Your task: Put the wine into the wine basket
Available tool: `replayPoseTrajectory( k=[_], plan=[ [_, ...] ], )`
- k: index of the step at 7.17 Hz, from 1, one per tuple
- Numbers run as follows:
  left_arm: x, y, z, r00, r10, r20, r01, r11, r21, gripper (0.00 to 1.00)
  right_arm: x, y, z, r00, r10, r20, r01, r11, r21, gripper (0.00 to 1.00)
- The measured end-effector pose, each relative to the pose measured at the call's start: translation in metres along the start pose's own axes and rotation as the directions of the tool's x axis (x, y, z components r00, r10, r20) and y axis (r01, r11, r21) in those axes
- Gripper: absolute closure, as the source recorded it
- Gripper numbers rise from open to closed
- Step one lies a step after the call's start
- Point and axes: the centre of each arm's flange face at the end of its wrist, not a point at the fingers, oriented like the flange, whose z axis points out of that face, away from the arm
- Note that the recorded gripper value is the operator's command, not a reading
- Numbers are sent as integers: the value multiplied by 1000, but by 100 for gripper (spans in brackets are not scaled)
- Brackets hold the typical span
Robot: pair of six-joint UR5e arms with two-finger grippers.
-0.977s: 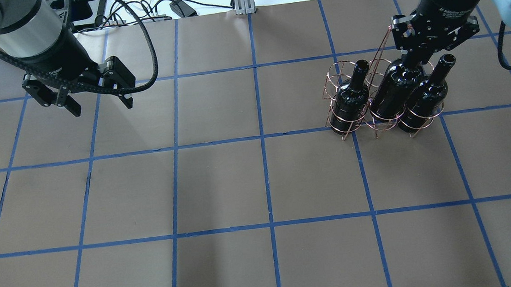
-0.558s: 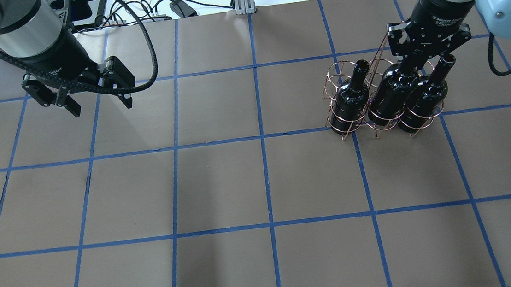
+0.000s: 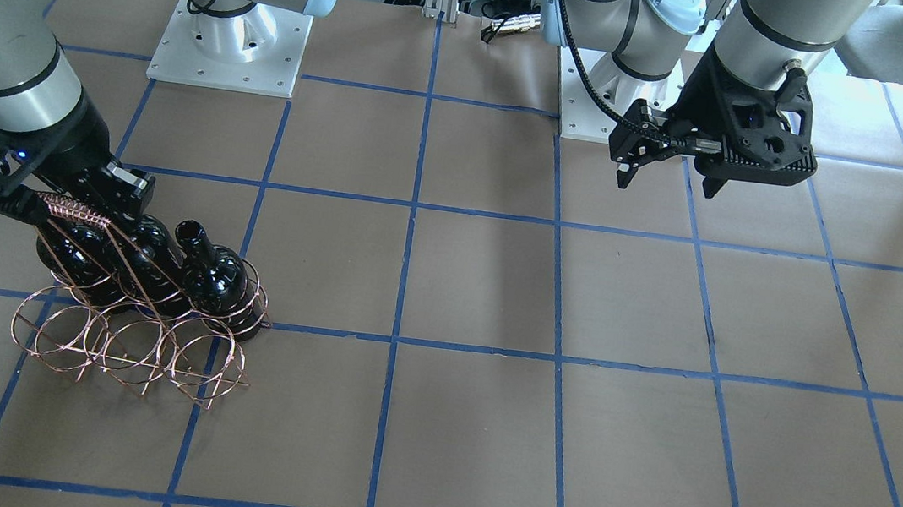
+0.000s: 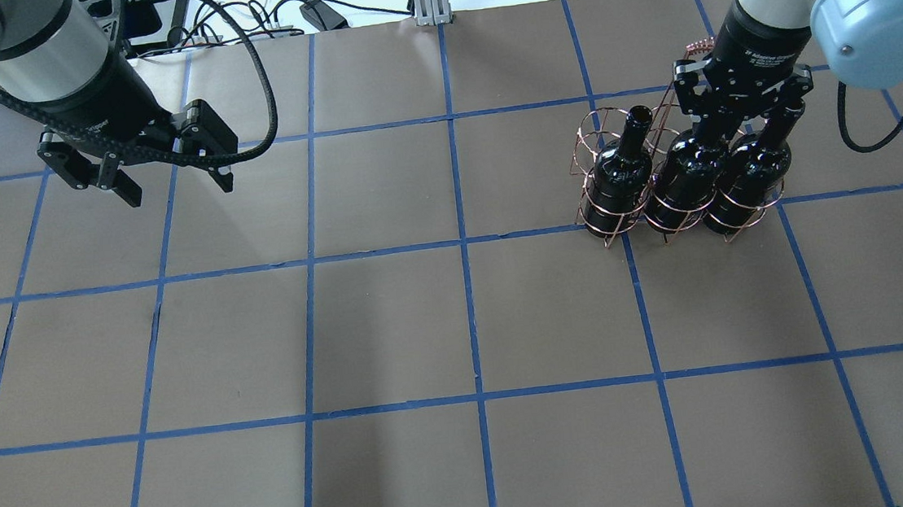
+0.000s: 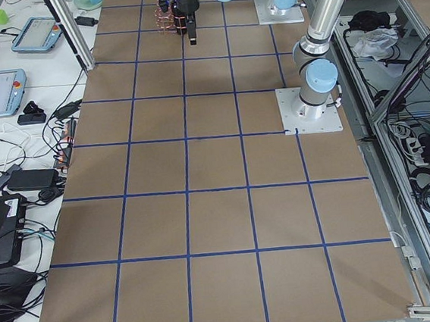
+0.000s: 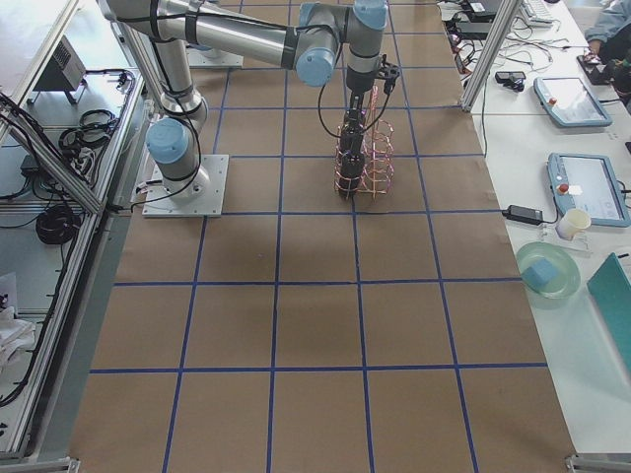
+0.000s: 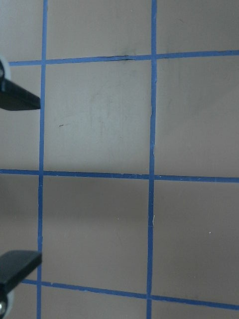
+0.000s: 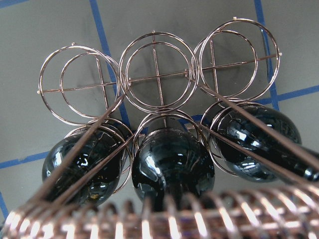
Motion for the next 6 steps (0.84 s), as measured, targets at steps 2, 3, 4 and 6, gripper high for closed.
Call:
replayPoseTrajectory(
  k=[2, 3, 4, 6],
  plan=[
    [0, 0, 0, 1000, -1, 0, 1, 1000, -3, 0, 0, -2, 8, 1000, 4, -2, -4, 1000, -8, 100],
    [0, 0, 0, 1000, 0, 0, 0, 1000, -3, 0, 0, -4, 12, 1000, 6, -3, -6, 1000, -13, 64],
    [0, 0, 0, 1000, 0, 1, 0, 1000, -3, 0, 0, -6, 16, 1000, 12, -4, -12, 1000, -18, 13],
    [0, 0, 0, 1000, 1, 3, -1, 1000, -3, 0, -1, -8, 13, 999, 47, -2, -47, 999, -7, 1]
  ],
)
